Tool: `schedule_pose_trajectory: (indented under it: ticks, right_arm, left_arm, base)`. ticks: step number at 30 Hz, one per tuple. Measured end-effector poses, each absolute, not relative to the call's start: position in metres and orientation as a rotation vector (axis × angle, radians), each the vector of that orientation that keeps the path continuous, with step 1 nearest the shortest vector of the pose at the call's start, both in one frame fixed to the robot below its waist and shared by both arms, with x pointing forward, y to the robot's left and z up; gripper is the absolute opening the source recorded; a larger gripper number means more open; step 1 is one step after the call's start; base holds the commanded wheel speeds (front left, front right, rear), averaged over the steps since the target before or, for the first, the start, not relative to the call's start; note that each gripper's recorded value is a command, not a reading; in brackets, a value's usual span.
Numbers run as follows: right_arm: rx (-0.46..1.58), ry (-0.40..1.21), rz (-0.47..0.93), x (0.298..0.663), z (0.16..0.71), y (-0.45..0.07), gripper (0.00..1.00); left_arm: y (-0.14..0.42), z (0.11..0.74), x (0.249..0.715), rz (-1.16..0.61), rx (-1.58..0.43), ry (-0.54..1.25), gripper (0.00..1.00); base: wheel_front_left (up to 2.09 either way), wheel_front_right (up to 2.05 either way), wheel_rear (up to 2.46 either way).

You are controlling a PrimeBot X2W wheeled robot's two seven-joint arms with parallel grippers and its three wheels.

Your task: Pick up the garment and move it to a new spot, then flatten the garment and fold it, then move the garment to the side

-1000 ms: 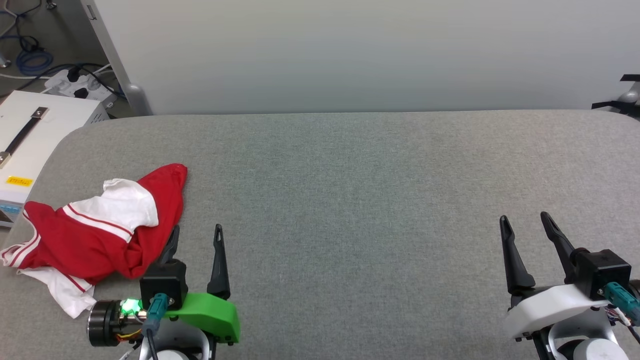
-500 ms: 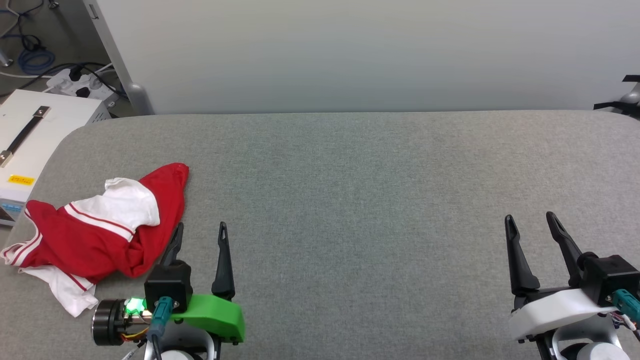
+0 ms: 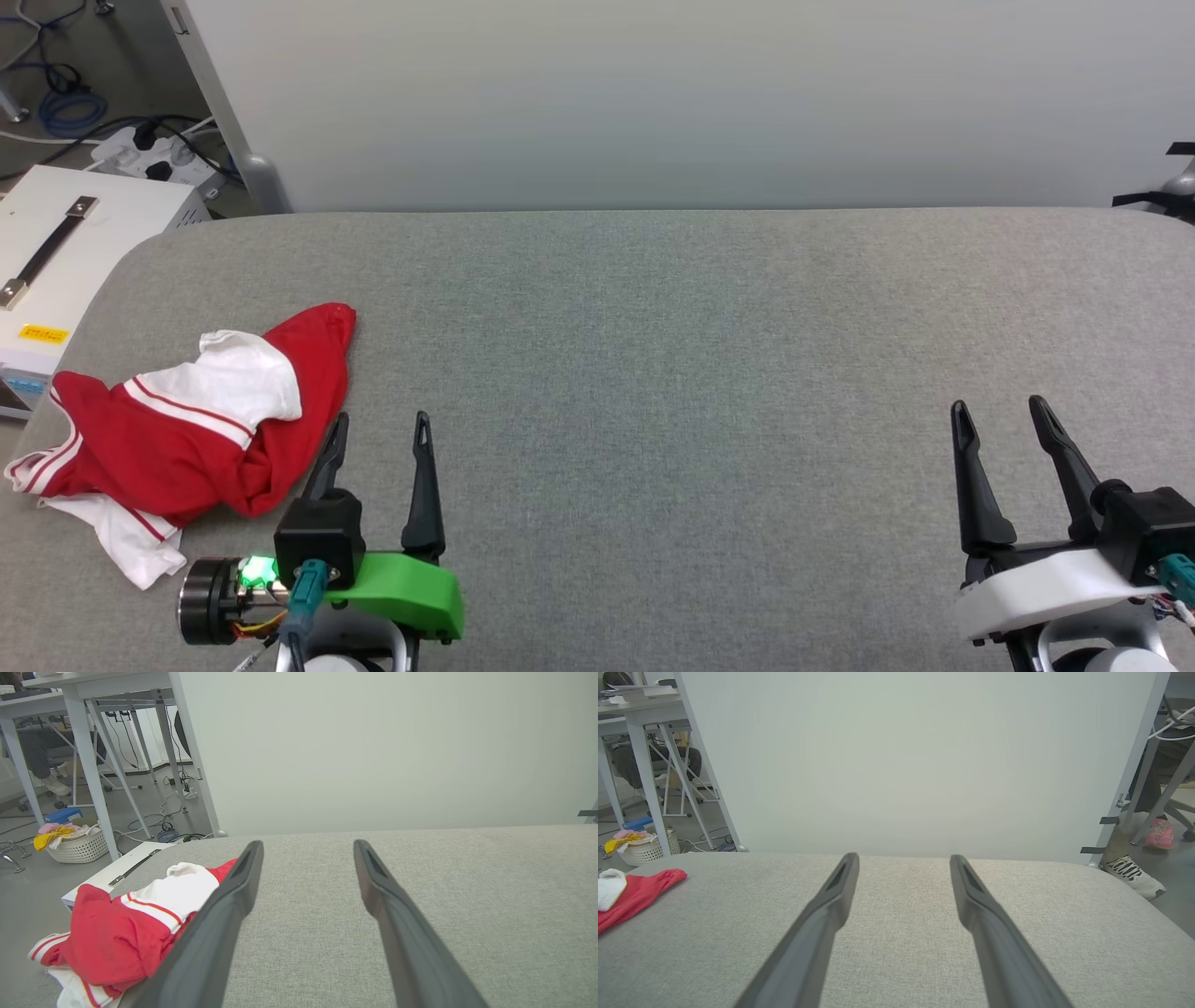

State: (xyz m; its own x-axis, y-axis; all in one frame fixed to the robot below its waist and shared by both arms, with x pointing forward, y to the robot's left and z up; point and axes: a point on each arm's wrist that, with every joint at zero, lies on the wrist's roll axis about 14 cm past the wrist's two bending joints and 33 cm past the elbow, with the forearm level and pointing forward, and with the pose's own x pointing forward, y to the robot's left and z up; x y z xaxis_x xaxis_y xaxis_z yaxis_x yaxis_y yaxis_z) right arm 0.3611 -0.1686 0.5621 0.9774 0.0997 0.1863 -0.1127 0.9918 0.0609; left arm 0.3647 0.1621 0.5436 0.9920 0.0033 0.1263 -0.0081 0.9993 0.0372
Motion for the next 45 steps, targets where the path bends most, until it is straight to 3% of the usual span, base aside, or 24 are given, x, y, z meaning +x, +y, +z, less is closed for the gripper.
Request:
schedule_pose_trajectory:
  ticks: [45]
  right_arm:
    - [0.127, -0.266, 0.107, 0.3523, 0.5710, -0.1690, 1.00]
  left_arm:
    - [0.1565, 0.5467, 0.3565, 0.009, 0.035, -0.191, 1.00]
  base:
    - [0.00, 0.00, 0.00]
